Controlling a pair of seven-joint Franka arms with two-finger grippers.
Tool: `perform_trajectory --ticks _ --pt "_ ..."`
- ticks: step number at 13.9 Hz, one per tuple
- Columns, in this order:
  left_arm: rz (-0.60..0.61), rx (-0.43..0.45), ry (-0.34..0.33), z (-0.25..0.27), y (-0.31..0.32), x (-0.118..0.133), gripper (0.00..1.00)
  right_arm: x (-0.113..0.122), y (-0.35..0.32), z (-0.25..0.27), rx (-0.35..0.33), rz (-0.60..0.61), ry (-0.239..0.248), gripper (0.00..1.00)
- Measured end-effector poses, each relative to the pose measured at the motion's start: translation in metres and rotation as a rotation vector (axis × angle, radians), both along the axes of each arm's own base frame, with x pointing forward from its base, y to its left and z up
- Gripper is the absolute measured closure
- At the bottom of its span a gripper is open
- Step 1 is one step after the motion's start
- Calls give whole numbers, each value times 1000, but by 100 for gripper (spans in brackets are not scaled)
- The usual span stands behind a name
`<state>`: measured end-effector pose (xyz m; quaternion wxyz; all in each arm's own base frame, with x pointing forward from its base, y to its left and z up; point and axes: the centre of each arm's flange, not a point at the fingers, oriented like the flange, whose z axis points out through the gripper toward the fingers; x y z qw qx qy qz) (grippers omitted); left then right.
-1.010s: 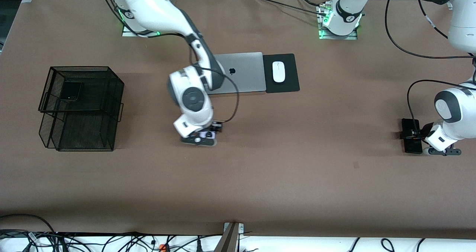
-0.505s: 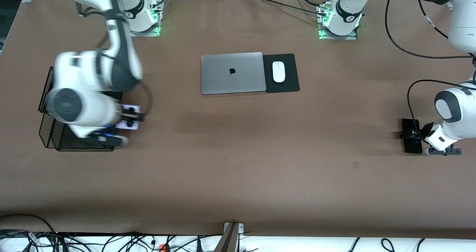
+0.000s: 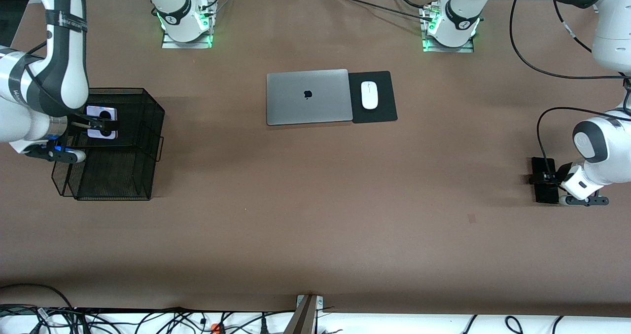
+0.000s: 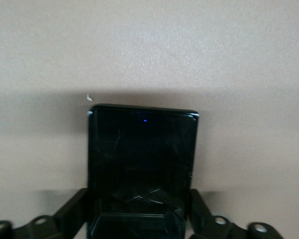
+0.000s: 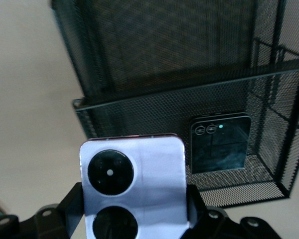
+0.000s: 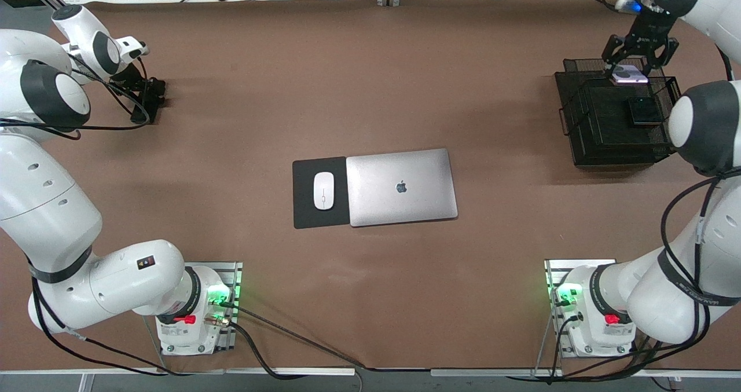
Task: Place phones with both arms
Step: 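Carry the slim black phone toward the laptop with the left gripper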
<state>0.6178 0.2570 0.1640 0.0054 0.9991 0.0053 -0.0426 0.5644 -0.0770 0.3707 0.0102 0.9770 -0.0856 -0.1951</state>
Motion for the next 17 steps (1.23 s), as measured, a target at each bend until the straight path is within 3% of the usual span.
perform_trajectory --ticks 4,6,8,9,13,17 --pt "-9 -4 -3 2 -6 3 20 -28 -8 -41 21 -13 -62 15" --pt "-42 -25 1 10 -30 13 20 -34 -7 -48 23 -13 -69 15" --pt "-72 -40 14 39 -74 33 20 -32 -2 -45 28 -4 -78 1" --pt "-80 -40 22 58 -103 43 20 -30 0 -40 31 1 -86 0" --pt "-2 -12 -1 115 -268 75 20 -2 16 28 52 41 -124 0" --pt "168 -121 7 127 -427 67 20 24 29 142 -4 108 -202 0"
